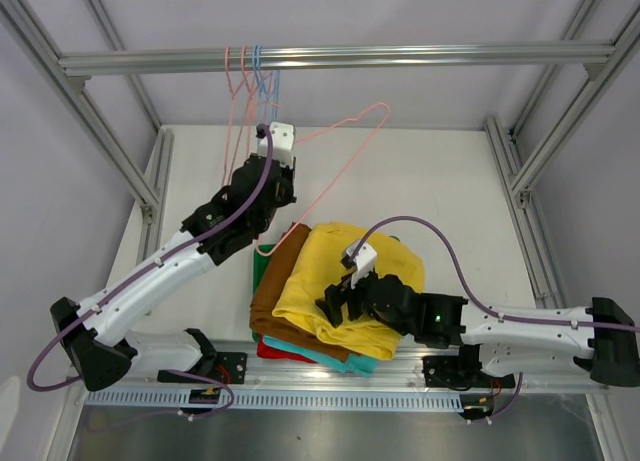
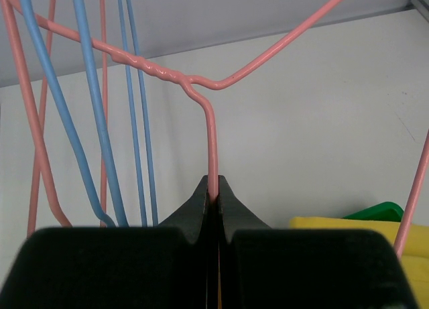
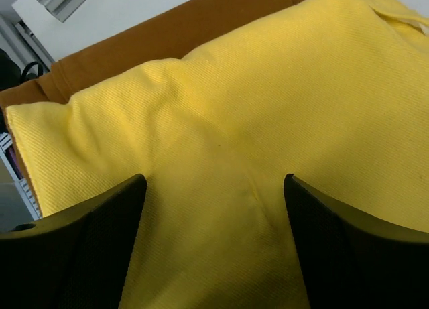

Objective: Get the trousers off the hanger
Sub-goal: Place the trousers in the bin, then place the hanger at the clothesline.

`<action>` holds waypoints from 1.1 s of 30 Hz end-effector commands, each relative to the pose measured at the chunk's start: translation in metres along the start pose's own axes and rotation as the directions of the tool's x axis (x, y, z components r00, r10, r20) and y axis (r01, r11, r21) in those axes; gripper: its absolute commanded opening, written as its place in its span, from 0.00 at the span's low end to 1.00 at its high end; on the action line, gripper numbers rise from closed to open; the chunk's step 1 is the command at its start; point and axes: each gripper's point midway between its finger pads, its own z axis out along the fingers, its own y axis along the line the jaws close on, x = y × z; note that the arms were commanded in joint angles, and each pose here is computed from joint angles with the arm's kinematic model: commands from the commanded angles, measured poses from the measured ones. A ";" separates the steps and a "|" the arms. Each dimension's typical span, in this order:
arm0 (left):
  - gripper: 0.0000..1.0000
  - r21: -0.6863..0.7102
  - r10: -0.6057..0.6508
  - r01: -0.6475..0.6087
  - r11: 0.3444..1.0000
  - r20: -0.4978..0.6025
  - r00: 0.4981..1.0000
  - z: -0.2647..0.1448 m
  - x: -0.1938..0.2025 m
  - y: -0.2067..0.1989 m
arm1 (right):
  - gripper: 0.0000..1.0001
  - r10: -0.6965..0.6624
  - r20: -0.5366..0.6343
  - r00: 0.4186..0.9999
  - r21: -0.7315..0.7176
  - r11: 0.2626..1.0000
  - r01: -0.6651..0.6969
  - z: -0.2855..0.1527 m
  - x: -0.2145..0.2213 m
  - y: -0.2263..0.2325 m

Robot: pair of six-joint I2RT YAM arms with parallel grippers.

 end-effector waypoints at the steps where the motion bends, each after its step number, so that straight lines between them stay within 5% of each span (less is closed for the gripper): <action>1: 0.00 0.037 -0.060 0.059 0.998 0.047 0.997 -0.009 -0.017 0.000 | 0.87 0.043 0.089 0.995 0.000 0.999 -0.044 -0.016 -0.040 0.008; 10: 0.01 0.078 -0.045 0.037 0.996 0.095 0.995 -0.022 -0.027 -0.007 | 0.90 0.046 0.358 0.933 0.030 0.998 -0.060 -0.076 -0.158 -0.001; 17: 0.00 0.128 -0.063 0.047 0.991 0.123 0.990 -0.039 -0.038 -0.014 | 0.82 0.212 0.566 0.797 0.070 0.950 -0.303 -0.092 -0.211 -0.040; 33: 0.01 0.196 -0.083 0.057 0.979 0.127 0.988 -0.052 -0.042 -0.028 | 0.75 0.393 0.626 0.674 -0.236 0.919 -0.316 -0.073 -0.260 -0.029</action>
